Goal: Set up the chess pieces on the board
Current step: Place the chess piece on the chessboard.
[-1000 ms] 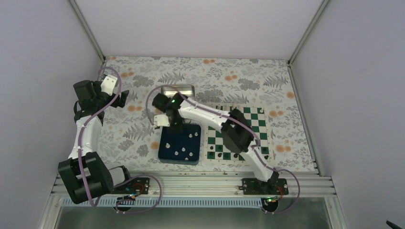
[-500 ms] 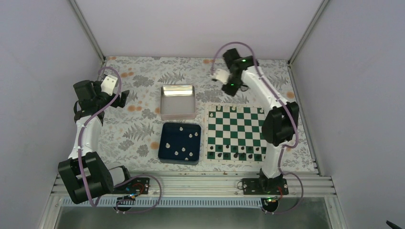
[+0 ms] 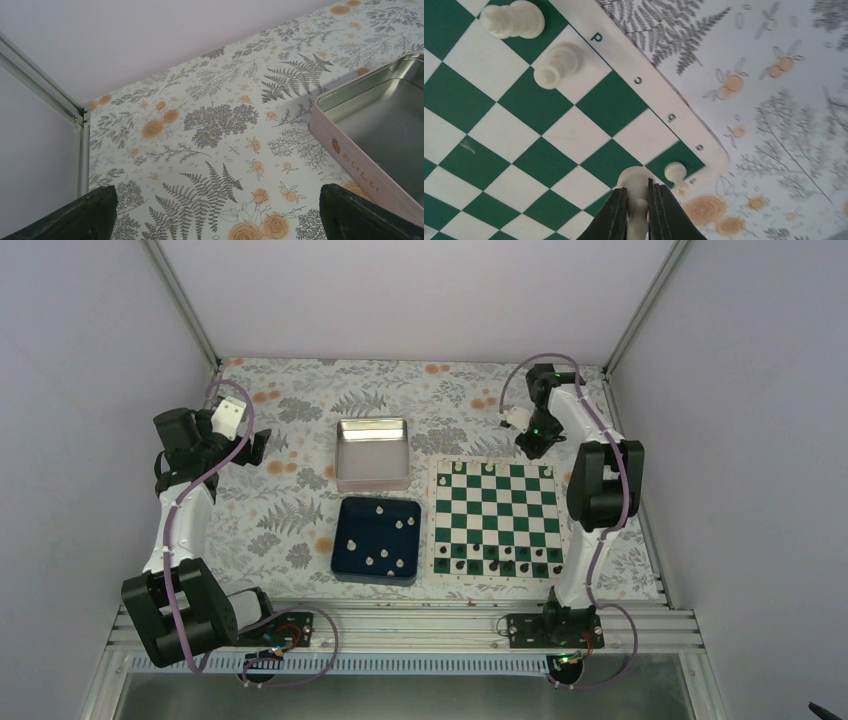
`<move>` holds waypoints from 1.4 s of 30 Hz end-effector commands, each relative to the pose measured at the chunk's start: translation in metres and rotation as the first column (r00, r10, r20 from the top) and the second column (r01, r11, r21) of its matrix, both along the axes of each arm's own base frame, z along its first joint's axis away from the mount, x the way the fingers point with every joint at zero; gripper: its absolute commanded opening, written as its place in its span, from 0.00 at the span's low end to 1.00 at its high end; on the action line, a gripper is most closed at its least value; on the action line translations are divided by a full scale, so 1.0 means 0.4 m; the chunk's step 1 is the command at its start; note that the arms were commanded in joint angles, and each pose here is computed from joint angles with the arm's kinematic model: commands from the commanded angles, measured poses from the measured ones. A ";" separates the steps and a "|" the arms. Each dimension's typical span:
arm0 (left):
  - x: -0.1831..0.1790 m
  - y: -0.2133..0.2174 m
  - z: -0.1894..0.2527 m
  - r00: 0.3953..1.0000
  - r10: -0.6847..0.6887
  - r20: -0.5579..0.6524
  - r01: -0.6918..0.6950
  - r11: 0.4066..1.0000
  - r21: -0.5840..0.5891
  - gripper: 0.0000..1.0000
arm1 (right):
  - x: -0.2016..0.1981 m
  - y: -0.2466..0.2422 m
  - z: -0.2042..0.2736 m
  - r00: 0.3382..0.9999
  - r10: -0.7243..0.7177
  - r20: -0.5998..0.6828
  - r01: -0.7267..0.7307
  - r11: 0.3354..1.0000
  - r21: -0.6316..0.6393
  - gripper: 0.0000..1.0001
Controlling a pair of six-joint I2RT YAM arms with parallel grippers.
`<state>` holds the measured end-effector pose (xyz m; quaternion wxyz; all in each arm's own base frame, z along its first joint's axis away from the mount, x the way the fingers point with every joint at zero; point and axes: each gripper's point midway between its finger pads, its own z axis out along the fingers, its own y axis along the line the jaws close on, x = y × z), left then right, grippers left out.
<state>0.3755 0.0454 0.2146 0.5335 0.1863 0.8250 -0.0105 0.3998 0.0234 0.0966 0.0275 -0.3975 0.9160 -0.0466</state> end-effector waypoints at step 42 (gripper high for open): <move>0.002 -0.001 0.010 1.000 -0.010 0.013 0.010 1.000 -0.005 1.00 | -0.001 0.059 -0.176 0.989 0.061 -0.136 -0.050 0.996 0.079 0.25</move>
